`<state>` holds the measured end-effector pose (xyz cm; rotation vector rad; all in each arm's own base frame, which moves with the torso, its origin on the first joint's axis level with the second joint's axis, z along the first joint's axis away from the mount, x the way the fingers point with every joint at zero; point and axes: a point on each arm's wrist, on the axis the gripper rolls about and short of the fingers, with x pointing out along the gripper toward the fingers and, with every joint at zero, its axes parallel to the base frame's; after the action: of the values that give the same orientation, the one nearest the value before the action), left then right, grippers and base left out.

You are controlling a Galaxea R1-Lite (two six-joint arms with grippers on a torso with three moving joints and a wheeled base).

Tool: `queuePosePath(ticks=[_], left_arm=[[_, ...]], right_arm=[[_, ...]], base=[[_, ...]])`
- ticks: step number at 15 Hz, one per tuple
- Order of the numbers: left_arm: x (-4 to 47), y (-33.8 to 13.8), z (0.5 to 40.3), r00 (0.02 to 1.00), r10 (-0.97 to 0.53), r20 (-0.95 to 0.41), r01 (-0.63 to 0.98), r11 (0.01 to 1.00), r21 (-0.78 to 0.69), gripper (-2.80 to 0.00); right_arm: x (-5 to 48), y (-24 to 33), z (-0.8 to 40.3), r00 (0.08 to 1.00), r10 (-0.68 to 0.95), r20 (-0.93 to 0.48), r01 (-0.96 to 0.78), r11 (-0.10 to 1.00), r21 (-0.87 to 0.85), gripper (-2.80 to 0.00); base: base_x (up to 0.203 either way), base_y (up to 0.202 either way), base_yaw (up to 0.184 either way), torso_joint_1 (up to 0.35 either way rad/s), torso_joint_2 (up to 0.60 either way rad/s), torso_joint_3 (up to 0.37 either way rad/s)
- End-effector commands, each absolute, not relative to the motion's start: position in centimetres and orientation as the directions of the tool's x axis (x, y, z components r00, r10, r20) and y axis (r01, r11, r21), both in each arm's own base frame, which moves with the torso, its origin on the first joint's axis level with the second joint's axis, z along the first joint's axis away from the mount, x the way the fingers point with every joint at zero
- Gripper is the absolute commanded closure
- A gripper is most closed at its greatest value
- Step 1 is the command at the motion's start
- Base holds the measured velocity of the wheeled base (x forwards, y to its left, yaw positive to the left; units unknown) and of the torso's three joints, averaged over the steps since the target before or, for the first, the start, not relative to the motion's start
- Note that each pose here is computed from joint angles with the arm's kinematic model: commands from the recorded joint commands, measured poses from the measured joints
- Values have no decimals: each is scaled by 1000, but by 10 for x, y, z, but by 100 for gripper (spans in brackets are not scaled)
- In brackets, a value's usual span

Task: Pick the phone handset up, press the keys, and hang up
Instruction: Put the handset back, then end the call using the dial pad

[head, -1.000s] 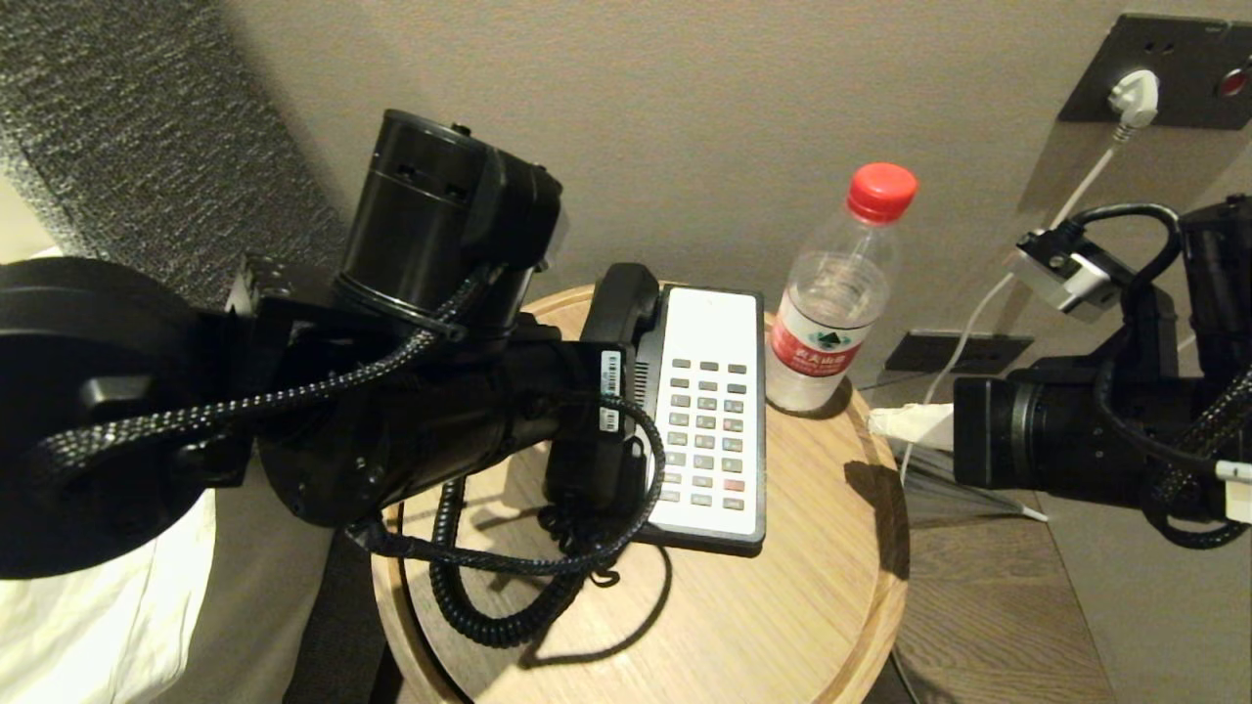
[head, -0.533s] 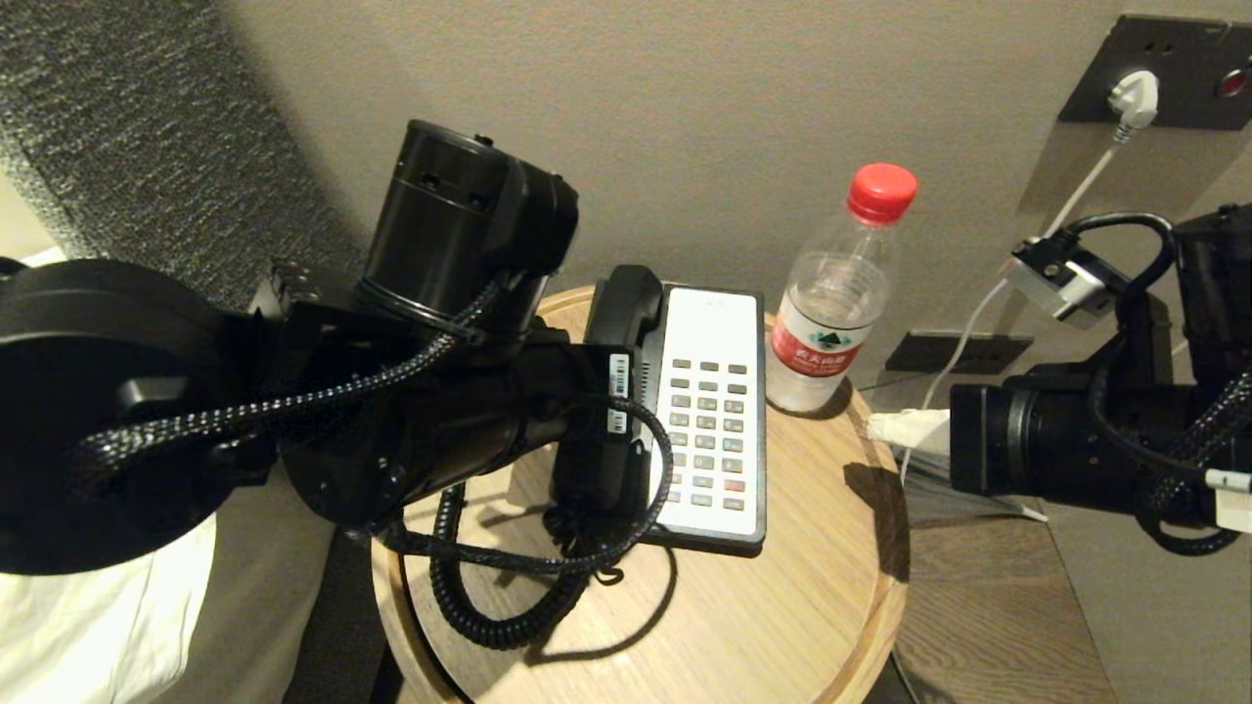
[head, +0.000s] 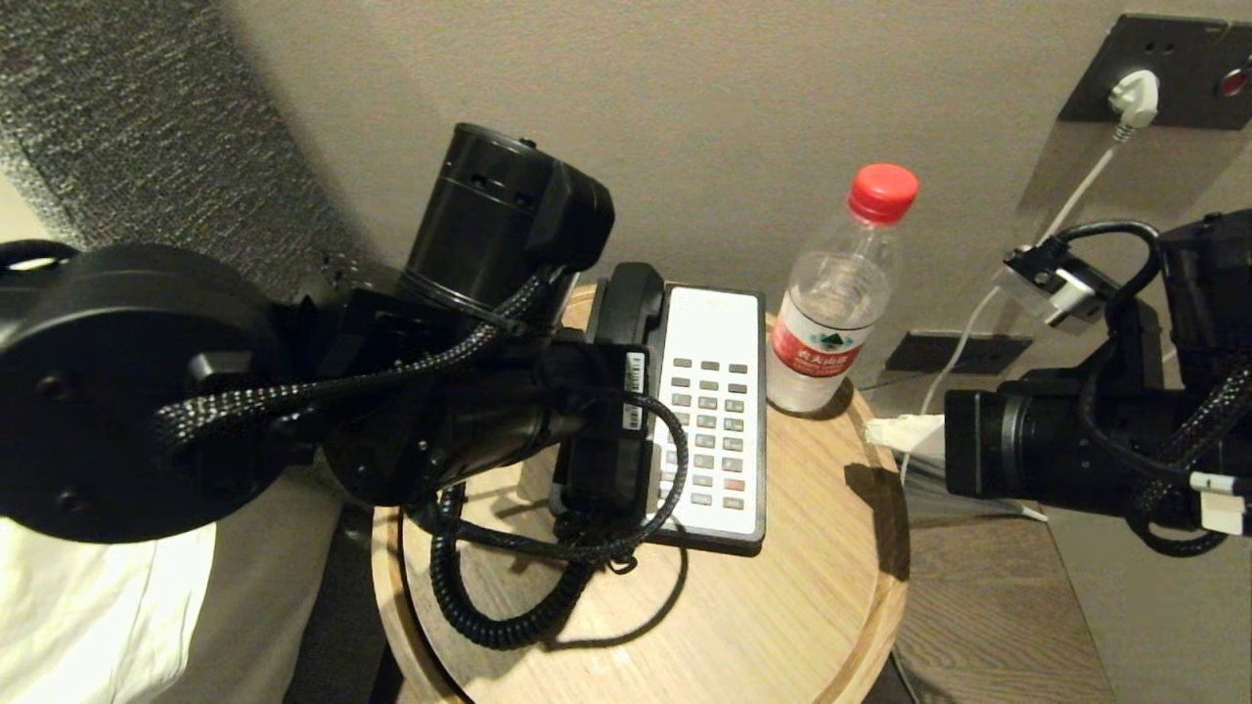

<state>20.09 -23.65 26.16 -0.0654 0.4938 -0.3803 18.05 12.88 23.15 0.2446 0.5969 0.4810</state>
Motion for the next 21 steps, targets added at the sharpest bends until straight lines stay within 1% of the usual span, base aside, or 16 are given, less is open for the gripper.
queuePosePath(ticks=[1, 2, 3, 9, 13, 14, 15, 19, 21], left_arm=[[202, -238, 258, 813, -360, -458, 331, 932, -145, 0], [202, -238, 258, 812, -358, -461, 331, 933, -143, -270], [202, -238, 258, 813, -359, -458, 330, 933, -144, -280], [198, -231, 271, 828, -372, -420, 331, 928, -171, -280], [182, -206, 289, 846, -379, -376, 323, 924, -204, -280], [177, -196, 292, 851, -375, -367, 318, 925, -209, -7], [171, -188, 294, 854, -375, -362, 316, 924, -214, 0], [146, -142, 299, 855, -398, -331, 315, 908, -278, 0], [129, -112, 303, 870, -400, -290, 300, 894, -333, 0]], right_arm=[[181, 129, 230, 720, 498, -483, -358, 863, 356, 0], [181, 129, 230, 720, 498, -483, -358, 863, 356, 0], [181, 129, 230, 720, 498, -484, -358, 863, 356, 0], [180, 129, 229, 719, 497, -486, -358, 864, 355, 0], [180, 129, 228, 716, 497, -490, -357, 864, 354, 0], [181, 130, 228, 713, 501, -491, -363, 862, 353, 0], [181, 132, 229, 704, 515, -489, -376, 854, 359, 0], [180, 145, 232, 654, 583, -482, -441, 811, 383, 0], [180, 155, 230, 623, 608, -492, -470, 794, 386, 0]], base=[[0, 0, 0, 0, 0, 0], [0, 0, 0, 0, 0, 0], [0, 0, 0, 0, 0, 0], [0, 0, 0, 0, 0, 0], [0, 0, 0, 0, 0, 0], [0, 0, 0, 0, 0, 0], [0, 0, 0, 0, 0, 0], [0, 0, 0, 0, 0, 0], [0, 0, 0, 0, 0, 0]])
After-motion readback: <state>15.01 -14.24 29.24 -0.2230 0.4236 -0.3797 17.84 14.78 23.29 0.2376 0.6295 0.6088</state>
